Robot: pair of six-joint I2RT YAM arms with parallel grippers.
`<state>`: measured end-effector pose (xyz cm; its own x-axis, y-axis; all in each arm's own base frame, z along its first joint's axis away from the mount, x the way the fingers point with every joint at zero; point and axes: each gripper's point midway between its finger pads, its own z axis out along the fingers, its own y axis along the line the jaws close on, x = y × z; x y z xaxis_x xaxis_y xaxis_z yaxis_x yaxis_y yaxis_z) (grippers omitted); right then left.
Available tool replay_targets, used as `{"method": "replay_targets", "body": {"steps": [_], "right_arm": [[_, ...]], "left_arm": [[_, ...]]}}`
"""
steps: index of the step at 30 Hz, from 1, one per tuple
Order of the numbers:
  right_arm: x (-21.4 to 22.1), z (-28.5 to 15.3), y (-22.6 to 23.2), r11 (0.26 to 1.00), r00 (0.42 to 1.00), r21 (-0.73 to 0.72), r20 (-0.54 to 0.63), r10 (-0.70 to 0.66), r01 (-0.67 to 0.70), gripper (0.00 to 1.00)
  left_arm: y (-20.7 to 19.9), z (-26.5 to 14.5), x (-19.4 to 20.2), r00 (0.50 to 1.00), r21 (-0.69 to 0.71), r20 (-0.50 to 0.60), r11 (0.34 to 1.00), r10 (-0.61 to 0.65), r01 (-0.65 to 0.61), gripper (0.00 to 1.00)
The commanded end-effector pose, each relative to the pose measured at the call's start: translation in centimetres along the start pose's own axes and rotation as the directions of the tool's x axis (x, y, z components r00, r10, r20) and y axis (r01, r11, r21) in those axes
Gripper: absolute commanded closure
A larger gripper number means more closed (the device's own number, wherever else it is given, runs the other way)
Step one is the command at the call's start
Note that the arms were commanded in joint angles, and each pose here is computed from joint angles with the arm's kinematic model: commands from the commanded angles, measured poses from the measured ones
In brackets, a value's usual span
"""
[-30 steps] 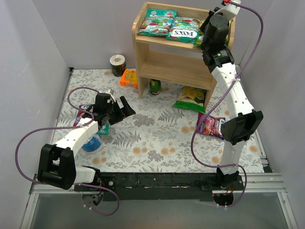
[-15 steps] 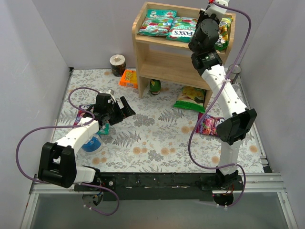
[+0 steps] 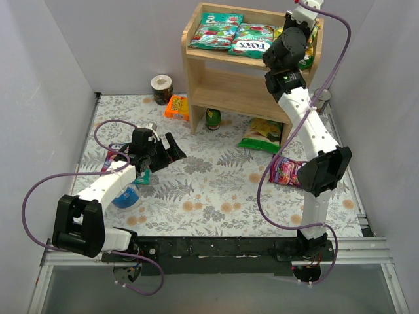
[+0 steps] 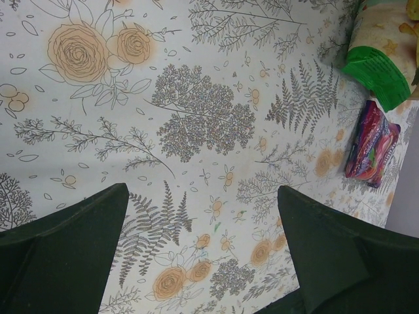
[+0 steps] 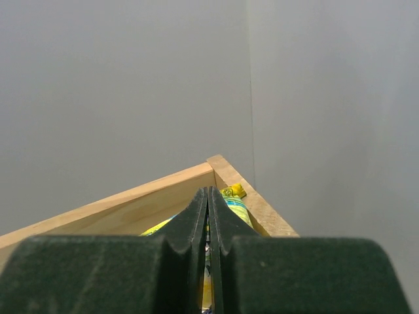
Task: Place and organize the candy bags onto the shelf
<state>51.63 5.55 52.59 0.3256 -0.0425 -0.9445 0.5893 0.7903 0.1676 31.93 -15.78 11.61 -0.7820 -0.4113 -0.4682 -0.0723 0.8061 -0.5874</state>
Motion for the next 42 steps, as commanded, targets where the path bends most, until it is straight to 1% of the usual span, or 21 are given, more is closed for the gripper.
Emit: {"method": "replay_targets", "body": {"steps": [1,2,4,5,6,8,14,15,20,23,25,28,32,33,35,36,38,39,40,41,42], "right_arm": [[-2.3,0.0,-2.5,0.995,0.997,0.069,0.020,0.070,-0.071,0.92],[-1.9,0.1,-2.3,0.991,0.994,0.068,0.007,0.112,-0.112,0.92],[-0.5,-0.1,-2.1,0.994,0.994,0.051,-0.050,0.100,-0.098,0.92],[-0.1,-0.1,-1.8,0.983,0.981,0.050,-0.067,0.180,-0.177,0.91],[1.0,-0.2,-2.2,0.988,0.981,0.044,-0.117,0.153,-0.149,0.91],[2.7,-0.6,-2.3,0.979,0.961,0.038,-0.190,0.203,-0.199,0.91],[5.9,-0.5,-3.4,0.975,0.928,0.057,-0.298,0.222,-0.215,0.92],[6.2,-0.2,-3.6,0.969,0.919,0.069,-0.304,0.249,-0.239,0.92],[7.8,-0.2,-2.7,0.965,0.895,0.048,-0.365,0.256,-0.256,0.92],[7.8,-0.1,-2.2,0.961,0.891,0.038,-0.366,0.268,-0.273,0.91],[7.3,0.0,-1.7,0.958,0.894,0.012,-0.356,0.273,-0.288,0.90],[4.4,0.4,-0.8,0.938,0.901,-0.065,-0.307,0.306,-0.340,0.87],[-1.3,0.9,-0.2,0.897,0.902,-0.161,-0.213,0.377,-0.413,0.80],[-2.1,0.8,-0.1,0.894,0.905,-0.178,-0.197,0.376,-0.411,0.76],[-4.8,0.5,0.2,0.863,0.896,-0.246,-0.162,0.413,-0.442,0.73],[-5.5,0.3,0.3,0.855,0.899,-0.277,-0.152,0.411,-0.438,0.67],[-8.1,-0.8,0.8,0.803,0.886,-0.383,-0.125,0.446,-0.458,0.60],[-8.9,-1.3,1.0,0.784,0.884,-0.419,-0.117,0.453,-0.457,0.51],[-10.0,-2.0,1.4,0.754,0.884,-0.481,-0.113,0.453,-0.448,0.48],[-11.2,-2.6,1.2,0.736,0.882,-0.511,-0.108,0.458,-0.444,0.45],[-12.1,-3.1,1.2,0.720,0.883,-0.538,-0.107,0.457,-0.438,0.38]], "left_arm": [[-0.5,-0.2,-0.6,1.000,0.008,0.018,1.000,0.018,-0.018,0.02],[-0.4,-0.2,-0.5,1.000,0.006,0.016,1.000,0.016,-0.016,0.02],[-0.4,-0.3,-0.6,1.000,0.003,0.022,1.000,0.015,-0.015,0.02],[-0.4,-0.3,-0.6,1.000,0.005,0.024,1.000,0.016,-0.016,0.02],[-0.4,-0.3,-0.6,1.000,0.004,0.023,1.000,0.017,-0.017,0.02],[-0.4,-0.3,-0.5,1.000,0.004,0.021,1.000,0.017,-0.017,0.02],[-0.4,-0.4,-0.4,1.000,0.005,0.020,1.000,0.018,-0.018,0.02],[-0.3,-0.4,-0.4,1.000,0.003,0.020,1.000,0.016,-0.016,0.02],[-0.3,-0.3,-0.4,1.000,0.003,0.016,1.000,0.014,-0.014,0.02],[-0.4,-0.4,-0.6,1.000,0.003,0.022,1.000,0.015,-0.015,0.02],[-0.6,-0.5,-0.7,1.000,0.006,0.026,1.000,0.016,-0.016,0.02],[-0.5,-0.6,-0.7,1.000,0.004,0.028,1.000,0.013,-0.013,0.02],[-0.7,-0.7,-0.8,0.999,0.008,0.033,1.000,0.016,-0.016,0.02],[-0.7,-0.7,-0.9,0.999,0.007,0.036,1.000,0.012,-0.012,0.02],[-0.8,-0.7,-1.0,0.999,0.010,0.039,1.000,0.012,-0.013,0.02],[-0.8,-0.8,-1.1,0.999,0.010,0.043,1.000,0.012,-0.013,0.02],[-0.9,-0.8,-1.1,0.999,0.013,0.046,1.000,0.010,-0.011,0.02],[-0.9,-0.9,-1.2,0.999,0.013,0.052,1.000,0.013,-0.013,0.02],[-0.9,-0.9,-1.3,0.998,0.012,0.055,1.000,0.013,-0.014,0.02],[-1.1,-1.1,-1.4,0.998,0.016,0.061,1.000,0.015,-0.016,0.02],[-1.1,-1.1,-1.6,0.998,0.013,0.067,1.000,0.015,-0.016,0.02]]}}
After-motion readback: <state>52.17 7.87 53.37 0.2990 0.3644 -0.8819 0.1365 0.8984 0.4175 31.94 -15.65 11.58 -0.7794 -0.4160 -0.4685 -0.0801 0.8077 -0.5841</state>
